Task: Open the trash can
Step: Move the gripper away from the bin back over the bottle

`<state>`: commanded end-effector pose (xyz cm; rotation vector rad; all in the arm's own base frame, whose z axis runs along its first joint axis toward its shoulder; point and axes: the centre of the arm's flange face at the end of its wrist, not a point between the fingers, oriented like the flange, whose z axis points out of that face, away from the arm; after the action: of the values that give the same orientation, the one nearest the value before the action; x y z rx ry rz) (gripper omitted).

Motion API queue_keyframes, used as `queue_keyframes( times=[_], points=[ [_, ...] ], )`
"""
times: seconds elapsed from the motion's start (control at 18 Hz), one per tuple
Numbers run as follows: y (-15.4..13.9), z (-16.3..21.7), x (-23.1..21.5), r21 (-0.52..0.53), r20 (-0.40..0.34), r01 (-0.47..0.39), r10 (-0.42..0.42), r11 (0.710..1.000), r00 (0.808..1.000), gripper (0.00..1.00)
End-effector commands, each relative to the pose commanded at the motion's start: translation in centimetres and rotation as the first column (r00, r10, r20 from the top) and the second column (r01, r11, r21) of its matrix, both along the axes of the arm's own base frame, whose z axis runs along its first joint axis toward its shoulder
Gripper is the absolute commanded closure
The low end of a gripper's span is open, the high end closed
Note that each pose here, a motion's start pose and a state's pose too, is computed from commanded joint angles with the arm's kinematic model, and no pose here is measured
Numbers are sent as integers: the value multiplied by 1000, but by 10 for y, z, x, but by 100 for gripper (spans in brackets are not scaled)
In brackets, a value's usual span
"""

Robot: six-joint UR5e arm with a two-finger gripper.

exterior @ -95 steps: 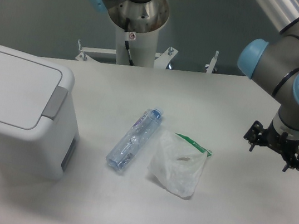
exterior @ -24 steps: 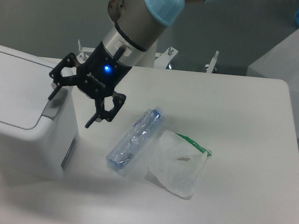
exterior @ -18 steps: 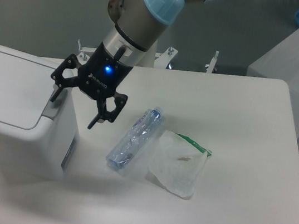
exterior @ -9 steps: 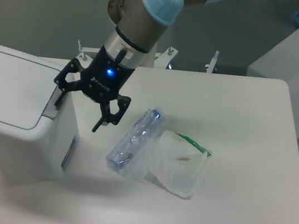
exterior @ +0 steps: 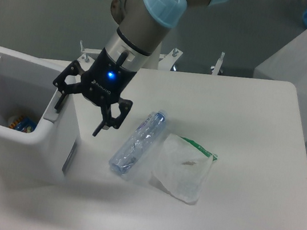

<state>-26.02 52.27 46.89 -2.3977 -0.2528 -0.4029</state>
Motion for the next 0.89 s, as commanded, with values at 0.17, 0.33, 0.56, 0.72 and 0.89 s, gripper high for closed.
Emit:
queue_keyframes(
  times=[0.17,0.33,0.56,0.72,0.89],
  points=[
    [3,23,-13,16,-53,-20,21,1000,998,0],
    [-3,24,-53,-15,-121,-79,77,997,990,0],
    [-27,6,-128,-50,-200,-125,113,991,973,0],
    [-34,-23,-172,-89,-261,-82,56,993,964,0],
    [-33,-37,-202,-201,-359,-115,36,973,933,0]
  ],
)
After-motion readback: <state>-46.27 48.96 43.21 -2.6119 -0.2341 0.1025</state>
